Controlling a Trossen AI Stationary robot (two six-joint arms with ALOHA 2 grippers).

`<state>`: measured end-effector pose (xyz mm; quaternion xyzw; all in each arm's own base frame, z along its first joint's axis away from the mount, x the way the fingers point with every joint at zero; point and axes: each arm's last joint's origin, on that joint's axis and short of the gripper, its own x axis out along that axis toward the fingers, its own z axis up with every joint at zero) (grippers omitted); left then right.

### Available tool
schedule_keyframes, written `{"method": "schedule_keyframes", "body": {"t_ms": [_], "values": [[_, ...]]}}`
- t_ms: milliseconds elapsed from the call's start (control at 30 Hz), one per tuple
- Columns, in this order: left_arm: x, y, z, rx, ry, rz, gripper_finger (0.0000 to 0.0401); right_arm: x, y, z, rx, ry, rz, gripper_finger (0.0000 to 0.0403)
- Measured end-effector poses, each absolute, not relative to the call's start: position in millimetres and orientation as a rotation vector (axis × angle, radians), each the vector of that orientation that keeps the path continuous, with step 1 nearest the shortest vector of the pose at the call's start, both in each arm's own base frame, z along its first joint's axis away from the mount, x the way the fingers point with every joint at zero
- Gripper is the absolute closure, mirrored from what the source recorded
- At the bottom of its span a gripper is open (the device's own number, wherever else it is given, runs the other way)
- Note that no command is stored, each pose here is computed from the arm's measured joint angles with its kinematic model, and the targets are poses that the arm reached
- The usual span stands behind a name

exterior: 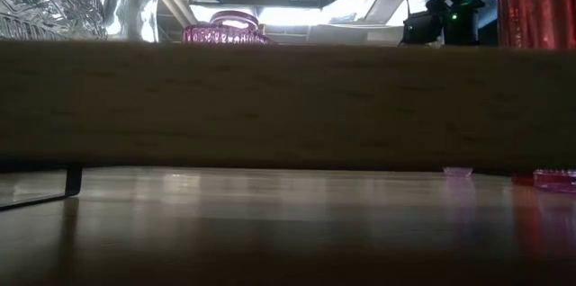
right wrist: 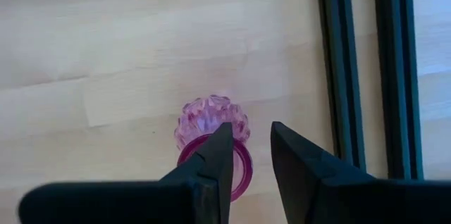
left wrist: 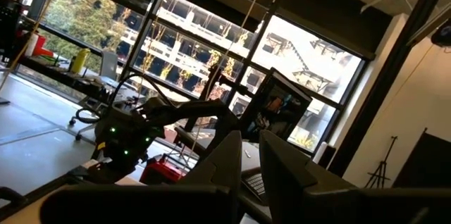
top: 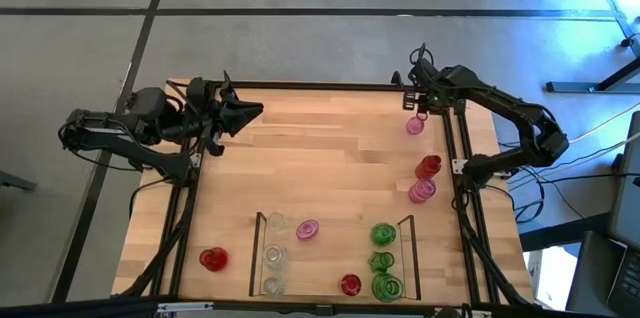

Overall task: Sort vases onto shelf
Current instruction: Put the top purple vase aligned with the other purple vases on the shelf

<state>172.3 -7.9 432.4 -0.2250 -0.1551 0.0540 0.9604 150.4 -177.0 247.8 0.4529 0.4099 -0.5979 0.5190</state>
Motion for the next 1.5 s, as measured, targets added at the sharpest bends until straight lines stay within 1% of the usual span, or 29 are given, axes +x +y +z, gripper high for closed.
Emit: {"method": "schedule_keyframes", "body": {"t_ms": [300, 700, 933, 1100, 1200, 1300, 1333, 1400, 1500], "values": [[172, -8, 432, -0.459, -0.314, 0.109, 0.0357, 160, -165, 255, 1.042, 0.924, -1.428, 0.0315], [177, -9, 430, -0.459, -0.299, 0.094, 0.0357, 162, -159, 255, 1.053, 0.949, -1.427, 0.0315], [180, -9, 429, -0.459, -0.289, 0.093, 0.0357, 168, -164, 240, 1.072, 1.036, -1.429, 0.0315], [180, -10, 429, -0.462, -0.292, 0.088, 0.0357, 168, -162, 216, 1.12, 1.07, -1.392, 0.0316], [180, -10, 429, -0.464, -0.293, 0.086, 0.0357, 169, -159, 205, 1.15, 1.075, -1.312, 0.0332], [180, -10, 430, -0.485, -0.298, 0.083, 0.0357, 168, -158, 208, 1.103, 1.071, -1.272, 0.038], [180, -10, 430, -0.485, -0.298, 0.083, 0.0357, 169, -158, 210, 1.077, 1.064, -1.256, 0.0389], [180, -10, 430, -0.485, -0.298, 0.083, 0.0357, 169, -158, 216, 1.036, 1.047, -1.232, 0.039], [180, -10, 430, -0.485, -0.299, 0.083, 0.0357, 171, -157, 222, 1.017, 1.078, -1.151, 0.0396]]}}
